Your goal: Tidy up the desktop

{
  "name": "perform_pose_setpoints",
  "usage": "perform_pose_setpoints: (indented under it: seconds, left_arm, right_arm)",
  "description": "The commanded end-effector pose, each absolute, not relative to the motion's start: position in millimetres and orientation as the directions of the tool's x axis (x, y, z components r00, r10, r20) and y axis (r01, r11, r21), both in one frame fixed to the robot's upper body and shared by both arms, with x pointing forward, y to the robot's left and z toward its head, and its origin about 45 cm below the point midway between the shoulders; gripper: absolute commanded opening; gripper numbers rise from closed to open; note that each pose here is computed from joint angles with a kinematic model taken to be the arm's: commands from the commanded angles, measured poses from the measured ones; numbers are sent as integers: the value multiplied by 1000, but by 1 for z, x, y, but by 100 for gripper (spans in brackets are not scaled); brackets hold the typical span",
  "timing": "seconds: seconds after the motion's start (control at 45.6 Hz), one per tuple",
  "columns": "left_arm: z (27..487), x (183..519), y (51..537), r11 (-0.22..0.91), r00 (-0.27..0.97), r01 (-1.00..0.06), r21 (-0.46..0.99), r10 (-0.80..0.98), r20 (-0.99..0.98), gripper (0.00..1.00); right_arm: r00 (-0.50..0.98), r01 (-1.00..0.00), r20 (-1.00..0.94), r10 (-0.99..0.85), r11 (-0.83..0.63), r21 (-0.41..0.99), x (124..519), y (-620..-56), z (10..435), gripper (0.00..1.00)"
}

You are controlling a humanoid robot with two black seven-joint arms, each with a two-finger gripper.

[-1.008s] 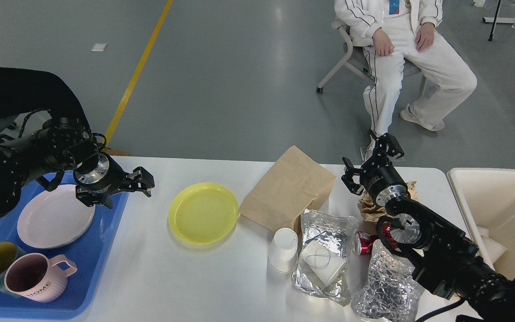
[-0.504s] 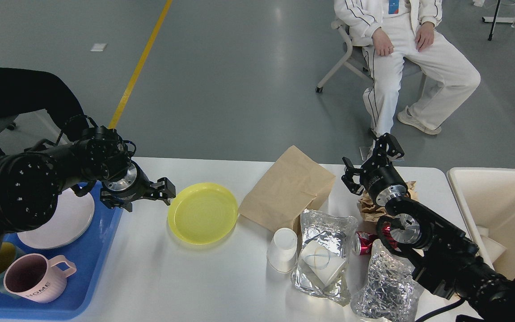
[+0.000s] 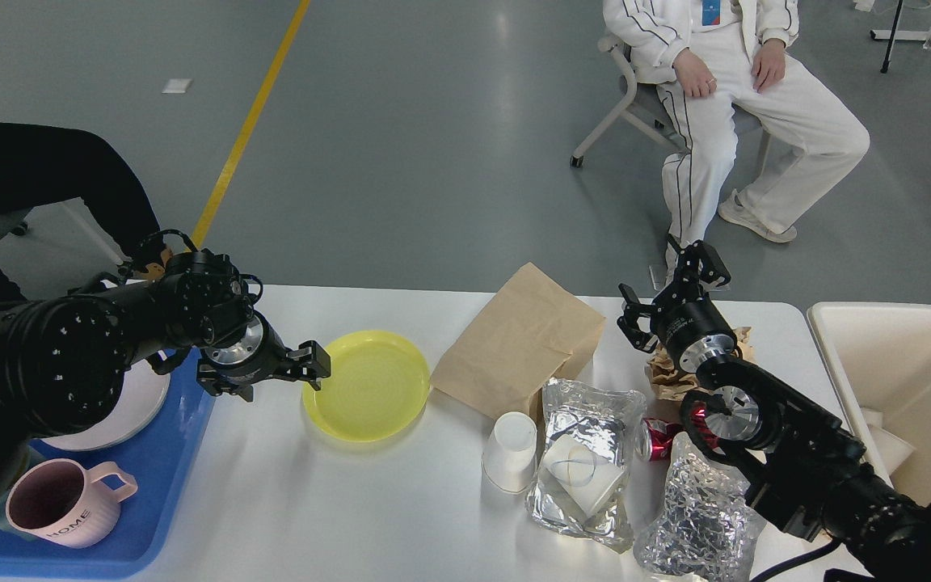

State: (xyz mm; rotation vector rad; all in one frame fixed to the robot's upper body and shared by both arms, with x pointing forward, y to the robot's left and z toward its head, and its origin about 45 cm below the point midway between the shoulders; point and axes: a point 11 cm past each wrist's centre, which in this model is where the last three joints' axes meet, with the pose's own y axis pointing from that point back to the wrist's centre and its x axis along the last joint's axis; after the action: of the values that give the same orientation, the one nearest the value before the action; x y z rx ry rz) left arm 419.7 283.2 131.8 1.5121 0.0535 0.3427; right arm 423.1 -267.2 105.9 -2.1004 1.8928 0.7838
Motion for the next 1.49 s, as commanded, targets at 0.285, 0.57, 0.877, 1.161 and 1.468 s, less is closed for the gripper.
perform_pose_setpoints:
  seconds: [0.285,0.57,0.877,1.161,1.468]
  left_arm:
    - [112,416,307,38,915,-227,973,350,200,97]
    - [110,420,295,89,904,-250,964,377,200,97]
    - [105,416,286,106,914,-225,969,367,172,96]
    - [101,413,292,95,908,-232,968,379,180,96]
    - [97,412,293,124,890,-245,962,422,172,93]
  right_arm:
    - [35,-969,-512,-858,-155,194,423,-267,106,100]
    - [35,-969,-512,-858,-155,194,423,-267,106,100]
    - [35,-969,-512,-858,-155,194,423,-267,106,100]
    - [36,-969,-511,-859,-156,194,423,-267,106,100]
    - [35,-969,-512,-858,-155,194,423,-267,106,100]
